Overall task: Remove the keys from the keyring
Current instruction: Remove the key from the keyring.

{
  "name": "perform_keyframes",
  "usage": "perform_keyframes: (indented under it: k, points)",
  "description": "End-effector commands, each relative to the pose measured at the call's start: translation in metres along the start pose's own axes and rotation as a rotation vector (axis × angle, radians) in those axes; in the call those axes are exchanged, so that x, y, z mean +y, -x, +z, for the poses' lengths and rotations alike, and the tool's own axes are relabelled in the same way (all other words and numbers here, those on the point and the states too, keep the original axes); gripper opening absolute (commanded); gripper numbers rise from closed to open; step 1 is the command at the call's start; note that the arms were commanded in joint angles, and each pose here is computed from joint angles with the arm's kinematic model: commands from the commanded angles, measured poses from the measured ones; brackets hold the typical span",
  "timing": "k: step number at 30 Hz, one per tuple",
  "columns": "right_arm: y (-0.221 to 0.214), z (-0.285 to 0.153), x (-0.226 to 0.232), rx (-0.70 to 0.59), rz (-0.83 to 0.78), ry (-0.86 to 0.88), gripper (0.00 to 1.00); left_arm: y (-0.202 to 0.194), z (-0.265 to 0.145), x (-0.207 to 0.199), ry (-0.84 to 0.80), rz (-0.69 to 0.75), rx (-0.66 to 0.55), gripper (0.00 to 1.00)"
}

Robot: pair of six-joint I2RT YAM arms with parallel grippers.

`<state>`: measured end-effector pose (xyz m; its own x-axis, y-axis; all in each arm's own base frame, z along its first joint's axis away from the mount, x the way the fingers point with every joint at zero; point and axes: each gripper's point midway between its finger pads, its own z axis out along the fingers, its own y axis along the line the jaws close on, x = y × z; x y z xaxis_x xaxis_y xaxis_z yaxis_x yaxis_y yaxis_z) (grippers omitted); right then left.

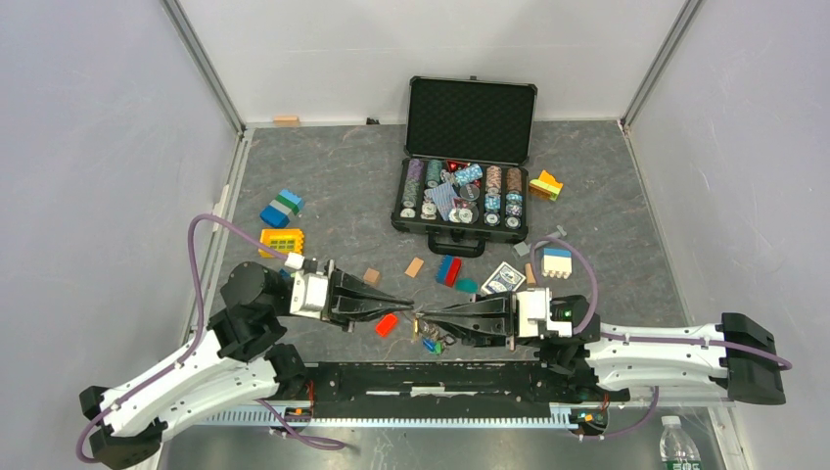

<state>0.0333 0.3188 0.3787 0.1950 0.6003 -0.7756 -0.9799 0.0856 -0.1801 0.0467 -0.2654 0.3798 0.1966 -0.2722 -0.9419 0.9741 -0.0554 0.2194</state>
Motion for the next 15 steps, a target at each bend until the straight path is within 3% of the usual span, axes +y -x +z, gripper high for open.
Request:
perform_keyframes:
  k: [1,9,15]
  points:
    - [0.023,0.005,0.001,-0.069,-0.003,0.011,0.00,0.005,0.000,0.004,0.016,0.038,-0.003,0.11]
    - [0.022,0.004,-0.003,-0.063,-0.002,-0.010,0.00,0.006,0.000,-0.003,-0.025,0.032,-0.006,0.11]
    - [0.029,-0.005,-0.022,-0.096,-0.004,-0.126,0.00,0.007,-0.001,-0.008,-0.046,0.032,-0.015,0.15]
